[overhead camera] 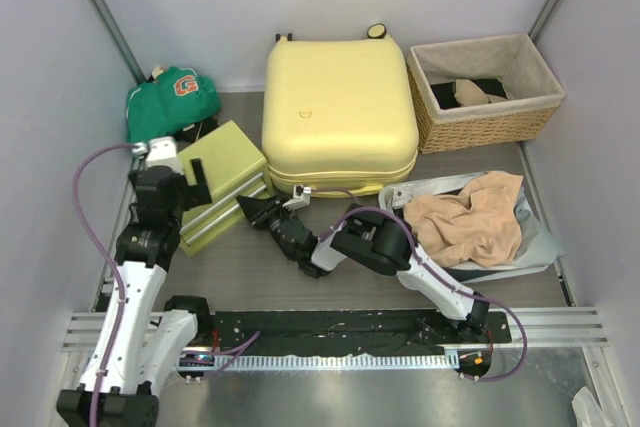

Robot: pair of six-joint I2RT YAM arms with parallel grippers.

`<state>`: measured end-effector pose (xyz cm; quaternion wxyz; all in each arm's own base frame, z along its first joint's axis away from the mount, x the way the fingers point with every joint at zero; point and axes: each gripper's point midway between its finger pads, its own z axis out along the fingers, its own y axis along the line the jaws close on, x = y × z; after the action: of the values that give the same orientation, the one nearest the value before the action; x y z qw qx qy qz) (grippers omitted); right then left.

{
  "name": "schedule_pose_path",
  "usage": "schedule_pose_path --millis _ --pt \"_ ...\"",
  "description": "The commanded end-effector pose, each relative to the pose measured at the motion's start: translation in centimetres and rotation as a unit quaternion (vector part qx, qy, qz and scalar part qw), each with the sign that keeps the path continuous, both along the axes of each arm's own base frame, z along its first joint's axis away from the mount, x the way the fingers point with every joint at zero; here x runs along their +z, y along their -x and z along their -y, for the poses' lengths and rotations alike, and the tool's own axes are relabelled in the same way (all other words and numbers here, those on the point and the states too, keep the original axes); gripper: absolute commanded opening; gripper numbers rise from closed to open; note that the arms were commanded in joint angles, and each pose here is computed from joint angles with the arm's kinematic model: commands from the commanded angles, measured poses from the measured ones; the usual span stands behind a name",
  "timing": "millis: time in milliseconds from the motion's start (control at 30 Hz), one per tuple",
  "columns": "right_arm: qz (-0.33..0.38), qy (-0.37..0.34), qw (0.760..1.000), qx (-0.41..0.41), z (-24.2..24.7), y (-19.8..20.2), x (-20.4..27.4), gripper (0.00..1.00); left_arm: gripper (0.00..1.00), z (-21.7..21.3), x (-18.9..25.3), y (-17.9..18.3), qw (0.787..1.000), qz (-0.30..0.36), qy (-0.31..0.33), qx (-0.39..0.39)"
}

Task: Open, take out, and arrange the luggage
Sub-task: Open the drawer in the storage box.

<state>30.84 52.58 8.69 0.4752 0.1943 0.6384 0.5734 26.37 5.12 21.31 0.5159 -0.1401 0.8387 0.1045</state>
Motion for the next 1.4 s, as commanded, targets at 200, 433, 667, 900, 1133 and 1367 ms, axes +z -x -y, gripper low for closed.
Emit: schedule_pose_path --millis 200,433,667,900,1133,1367 --pt "0.041 -0.070 0.997 -0.015 1.6 0.9 5.9 0.01 1.00 9.5 4.3 -2.8 0.965 0.057 -0.084 -0.240" --pt "0.048 -0.065 0.997 -0.017 1.7 0.9 6.1 0.01 1.00 10.8 2.8 -3.7 0.949 0.021 -0.143 -0.280" --pt "0.047 -0.065 0.997 -0.016 1.7 0.9 6.0 0.01 1.00 12.9 2.3 -3.4 0.930 0.019 -0.153 -0.334" --pt "0.047 -0.067 0.997 -0.007 1.4 1.1 6.0 0.01 1.00 12.1 0.1 -4.5 0.928 -0.033 -0.214 -0.304" --pt "0.046 -0.067 0.997 0.003 1.3 2.2 6.1 0.01 1.00 10.0 -2.1 -6.4 0.928 -0.106 -0.275 -0.227" --pt "0.043 -0.056 0.997 0.007 1.5 3.4 5.7 0.01 1.00 8.7 -1.6 -6.5 0.931 -0.107 -0.295 -0.185"
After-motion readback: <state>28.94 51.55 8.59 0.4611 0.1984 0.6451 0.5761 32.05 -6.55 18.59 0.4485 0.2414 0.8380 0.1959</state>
